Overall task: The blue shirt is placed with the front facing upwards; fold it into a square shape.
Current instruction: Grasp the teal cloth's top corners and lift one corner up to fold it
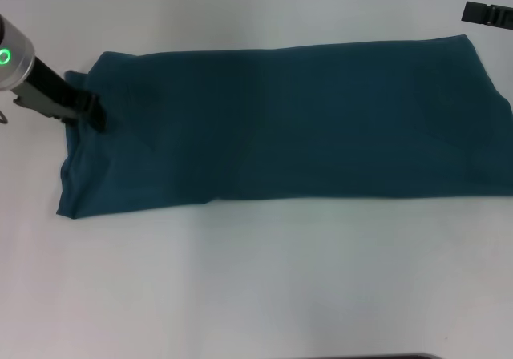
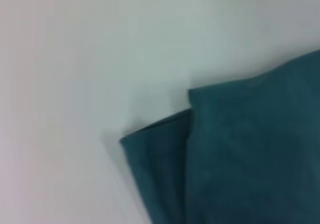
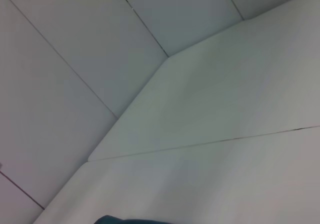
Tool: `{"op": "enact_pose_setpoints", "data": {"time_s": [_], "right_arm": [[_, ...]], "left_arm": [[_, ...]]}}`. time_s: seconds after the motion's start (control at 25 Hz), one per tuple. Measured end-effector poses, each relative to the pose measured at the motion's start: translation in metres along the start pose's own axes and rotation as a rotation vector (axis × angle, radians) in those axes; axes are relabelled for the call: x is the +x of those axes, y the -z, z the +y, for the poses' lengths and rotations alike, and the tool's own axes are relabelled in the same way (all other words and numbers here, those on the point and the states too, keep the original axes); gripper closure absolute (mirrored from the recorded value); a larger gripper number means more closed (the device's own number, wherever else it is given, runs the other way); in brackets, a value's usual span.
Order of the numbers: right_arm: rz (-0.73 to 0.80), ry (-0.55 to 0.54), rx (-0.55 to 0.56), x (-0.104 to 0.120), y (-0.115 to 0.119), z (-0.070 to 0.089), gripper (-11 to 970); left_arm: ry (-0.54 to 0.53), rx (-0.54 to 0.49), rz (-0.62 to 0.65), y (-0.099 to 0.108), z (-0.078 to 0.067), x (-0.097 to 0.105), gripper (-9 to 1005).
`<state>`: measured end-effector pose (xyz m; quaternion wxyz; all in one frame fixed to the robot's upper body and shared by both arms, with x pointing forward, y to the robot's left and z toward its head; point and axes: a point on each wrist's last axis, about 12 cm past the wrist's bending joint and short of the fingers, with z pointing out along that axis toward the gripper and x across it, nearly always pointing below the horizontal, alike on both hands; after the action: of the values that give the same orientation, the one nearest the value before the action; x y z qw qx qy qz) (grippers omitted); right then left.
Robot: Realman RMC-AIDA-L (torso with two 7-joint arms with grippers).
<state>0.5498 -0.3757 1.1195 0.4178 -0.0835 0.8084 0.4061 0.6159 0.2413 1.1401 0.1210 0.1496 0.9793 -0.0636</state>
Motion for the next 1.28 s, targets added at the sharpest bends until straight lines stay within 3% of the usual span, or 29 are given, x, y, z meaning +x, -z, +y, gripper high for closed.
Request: {"op": "enact_pose_setpoints", "data": {"time_s": [0.4, 0.64, 1.28], "right_arm": [[-0.001, -0.002, 0.0, 0.001, 0.001, 0.0, 291], [-0.001, 0.001, 0.001, -0.001, 0.002, 0.0, 291], [0.0, 0.007, 0.002, -0.003, 0.003, -0.001, 292]], "left_arm": [[0.014, -0.051, 0.014, -0.005, 0.004, 0.002, 477], [0.031, -0.036, 0.028, -0.009, 0.002, 0.004, 241], [0.092, 0.004, 0.046, -0.015, 0.001, 0.006, 228]]}}
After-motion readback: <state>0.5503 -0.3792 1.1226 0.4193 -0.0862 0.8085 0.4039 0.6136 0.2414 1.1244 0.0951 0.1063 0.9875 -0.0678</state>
